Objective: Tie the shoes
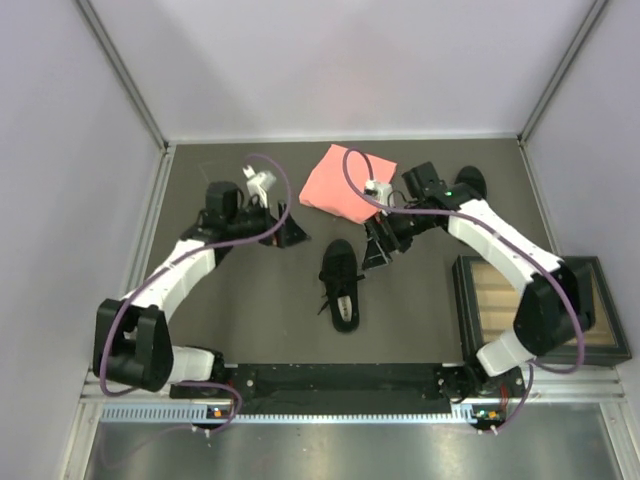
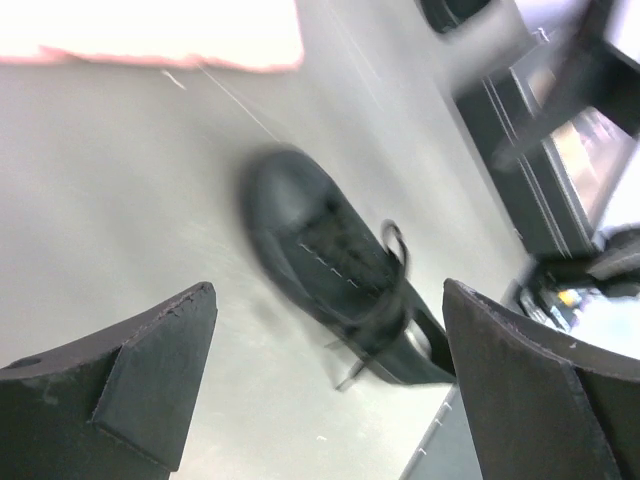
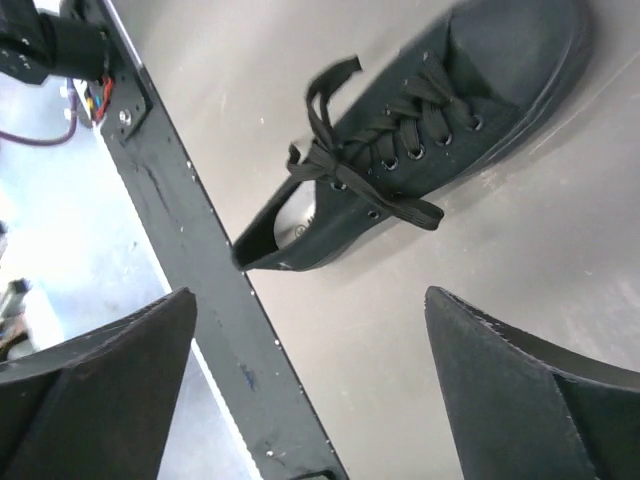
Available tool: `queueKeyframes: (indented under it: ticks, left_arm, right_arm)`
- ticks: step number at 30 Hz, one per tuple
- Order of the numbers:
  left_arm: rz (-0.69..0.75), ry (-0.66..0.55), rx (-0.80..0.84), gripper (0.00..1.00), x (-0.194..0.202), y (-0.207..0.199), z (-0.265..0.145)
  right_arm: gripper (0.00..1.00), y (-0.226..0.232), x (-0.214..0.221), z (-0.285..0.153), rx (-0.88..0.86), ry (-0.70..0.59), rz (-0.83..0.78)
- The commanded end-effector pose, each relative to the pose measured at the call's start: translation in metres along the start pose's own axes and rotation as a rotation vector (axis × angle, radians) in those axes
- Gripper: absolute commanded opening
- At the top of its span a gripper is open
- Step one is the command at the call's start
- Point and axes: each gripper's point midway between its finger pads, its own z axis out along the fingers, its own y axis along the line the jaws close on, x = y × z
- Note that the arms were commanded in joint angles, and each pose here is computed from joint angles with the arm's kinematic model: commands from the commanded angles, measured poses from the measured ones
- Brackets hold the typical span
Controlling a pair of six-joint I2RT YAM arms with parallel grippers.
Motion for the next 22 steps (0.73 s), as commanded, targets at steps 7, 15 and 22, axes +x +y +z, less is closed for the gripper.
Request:
queueKeyframes:
  ticks: [7, 15, 22]
  left_arm:
    - [0.023, 0.181, -0.397, 0.98, -0.057, 0.054, -0.074]
    - [0.046, 0.215, -0.527, 0.98, -0.021, 0.079, -0.089]
    - [0.099, 0.204, -0.658, 0.98, 0.001, 0.092, -0.106]
  right_arm:
    - [0.99, -0.051, -0.007, -0.113, 0.302, -0.267, 0.143]
    - [0.99, -0.081, 0.056, -0.117, 0.517, -0.26, 0.238]
    - [0.99, -0.073, 0.073, -0.127, 0.596, -0.292, 0.215]
